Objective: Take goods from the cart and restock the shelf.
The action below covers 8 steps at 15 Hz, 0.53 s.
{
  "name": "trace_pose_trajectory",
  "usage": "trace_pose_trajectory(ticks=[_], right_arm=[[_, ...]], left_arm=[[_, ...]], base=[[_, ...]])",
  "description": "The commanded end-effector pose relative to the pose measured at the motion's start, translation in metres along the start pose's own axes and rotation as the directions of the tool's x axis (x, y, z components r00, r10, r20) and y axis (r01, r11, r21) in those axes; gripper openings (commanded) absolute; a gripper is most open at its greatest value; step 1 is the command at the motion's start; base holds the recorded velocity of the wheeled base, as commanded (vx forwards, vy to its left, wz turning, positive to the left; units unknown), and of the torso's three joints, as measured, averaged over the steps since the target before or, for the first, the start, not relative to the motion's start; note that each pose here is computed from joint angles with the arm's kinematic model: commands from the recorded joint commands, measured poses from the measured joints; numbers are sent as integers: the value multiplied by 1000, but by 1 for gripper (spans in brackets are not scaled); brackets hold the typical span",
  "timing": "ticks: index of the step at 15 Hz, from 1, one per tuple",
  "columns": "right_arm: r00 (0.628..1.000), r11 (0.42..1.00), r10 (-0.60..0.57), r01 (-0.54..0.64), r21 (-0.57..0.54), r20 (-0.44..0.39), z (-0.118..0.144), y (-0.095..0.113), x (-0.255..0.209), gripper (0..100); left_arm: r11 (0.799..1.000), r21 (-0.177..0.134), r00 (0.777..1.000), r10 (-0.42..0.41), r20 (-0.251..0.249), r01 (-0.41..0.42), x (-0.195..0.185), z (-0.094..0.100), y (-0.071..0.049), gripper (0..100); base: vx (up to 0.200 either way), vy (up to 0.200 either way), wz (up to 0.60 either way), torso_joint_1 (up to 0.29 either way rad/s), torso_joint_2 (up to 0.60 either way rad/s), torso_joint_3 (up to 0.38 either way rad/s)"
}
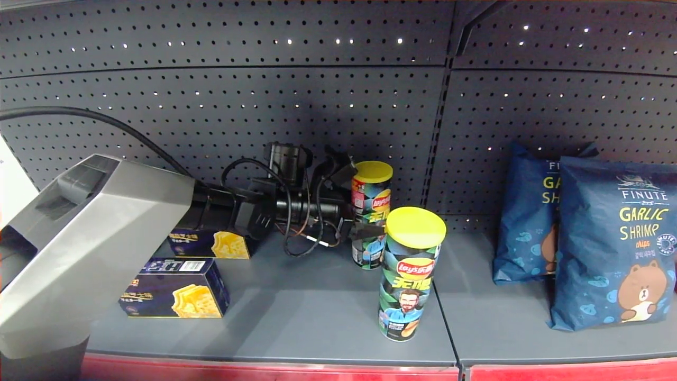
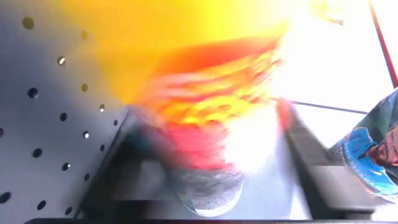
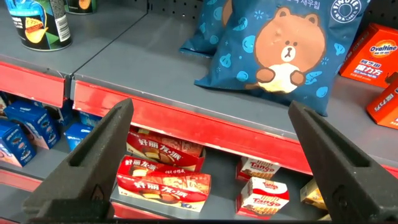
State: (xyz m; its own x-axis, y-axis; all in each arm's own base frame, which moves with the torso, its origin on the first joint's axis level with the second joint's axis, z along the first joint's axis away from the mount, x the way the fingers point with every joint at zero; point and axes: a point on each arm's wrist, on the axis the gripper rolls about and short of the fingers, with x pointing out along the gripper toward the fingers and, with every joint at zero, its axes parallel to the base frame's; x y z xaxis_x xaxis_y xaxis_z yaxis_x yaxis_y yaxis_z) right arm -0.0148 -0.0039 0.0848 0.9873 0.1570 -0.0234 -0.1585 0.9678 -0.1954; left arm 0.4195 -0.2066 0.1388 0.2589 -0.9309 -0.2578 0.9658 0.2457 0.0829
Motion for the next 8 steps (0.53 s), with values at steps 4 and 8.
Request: trace_pose_trajectory(ticks=[4,8], right_arm=[[1000,1000,1,-1,1,-3,0,0,0,100],[1000,1000,2,-2,5,-2,0,0,0,100]], left_arm=[[1000,-10,1000,-9,-7,9,-5,1,-6,100],[999,-31,999,14,-39,-15,-31,-5,-17,100]], base=[[0,0,0,0,0,0],[0,0,0,0,0,0]])
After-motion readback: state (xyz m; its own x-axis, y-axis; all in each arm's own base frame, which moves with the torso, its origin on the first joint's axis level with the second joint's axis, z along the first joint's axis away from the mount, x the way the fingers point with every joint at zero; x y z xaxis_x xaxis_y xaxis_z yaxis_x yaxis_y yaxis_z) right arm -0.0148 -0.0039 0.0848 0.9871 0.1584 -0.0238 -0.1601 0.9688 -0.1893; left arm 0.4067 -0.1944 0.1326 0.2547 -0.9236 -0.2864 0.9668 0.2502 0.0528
